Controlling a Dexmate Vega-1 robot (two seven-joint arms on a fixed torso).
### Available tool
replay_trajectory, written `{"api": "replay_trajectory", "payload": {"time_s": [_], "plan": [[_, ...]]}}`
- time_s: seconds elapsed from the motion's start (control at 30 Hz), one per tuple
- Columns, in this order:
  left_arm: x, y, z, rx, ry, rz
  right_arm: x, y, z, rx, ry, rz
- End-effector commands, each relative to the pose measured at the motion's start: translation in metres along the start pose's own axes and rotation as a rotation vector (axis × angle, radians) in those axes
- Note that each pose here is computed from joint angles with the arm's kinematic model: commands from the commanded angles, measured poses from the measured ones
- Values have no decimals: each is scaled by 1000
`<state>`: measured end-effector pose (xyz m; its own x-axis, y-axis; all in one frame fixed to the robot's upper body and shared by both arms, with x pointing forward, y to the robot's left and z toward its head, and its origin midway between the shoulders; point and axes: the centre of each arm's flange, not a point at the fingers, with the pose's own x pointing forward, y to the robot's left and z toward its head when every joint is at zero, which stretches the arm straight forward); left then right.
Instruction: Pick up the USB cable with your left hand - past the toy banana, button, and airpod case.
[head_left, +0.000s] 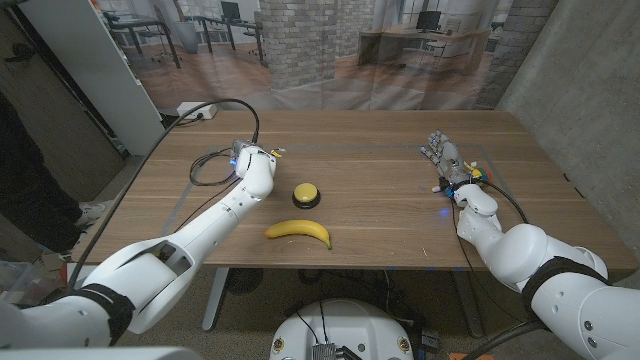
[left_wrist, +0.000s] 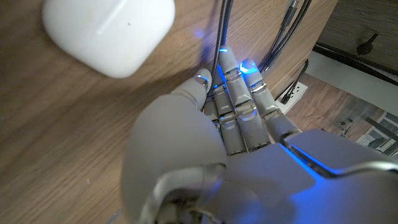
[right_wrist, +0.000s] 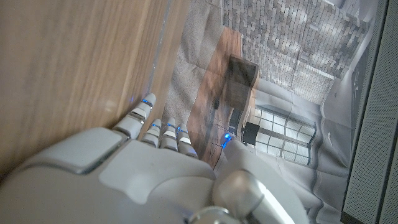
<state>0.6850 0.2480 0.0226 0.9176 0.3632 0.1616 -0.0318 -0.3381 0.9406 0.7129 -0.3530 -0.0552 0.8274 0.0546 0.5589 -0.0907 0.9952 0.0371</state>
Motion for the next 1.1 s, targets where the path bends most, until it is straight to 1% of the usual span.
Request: {"api": "replay_trajectory", "payload": {"time_s": [0.03, 0.27, 0.57, 0.9, 1.1], "plan": [[-7, 5, -6, -35, 2, 104, 1, 4, 1, -8, -7, 13], [-14, 11, -12, -59, 9, 146, 2, 10, 3, -12, -14, 28], [-21, 21, -22, -108, 26, 177, 2, 14, 5, -20, -28, 39], [-29, 28, -29, -141, 40, 191, -1, 17, 8, -21, -45, 46], [-35, 30, -33, -149, 45, 204, -3, 19, 10, -21, -53, 52]]}}
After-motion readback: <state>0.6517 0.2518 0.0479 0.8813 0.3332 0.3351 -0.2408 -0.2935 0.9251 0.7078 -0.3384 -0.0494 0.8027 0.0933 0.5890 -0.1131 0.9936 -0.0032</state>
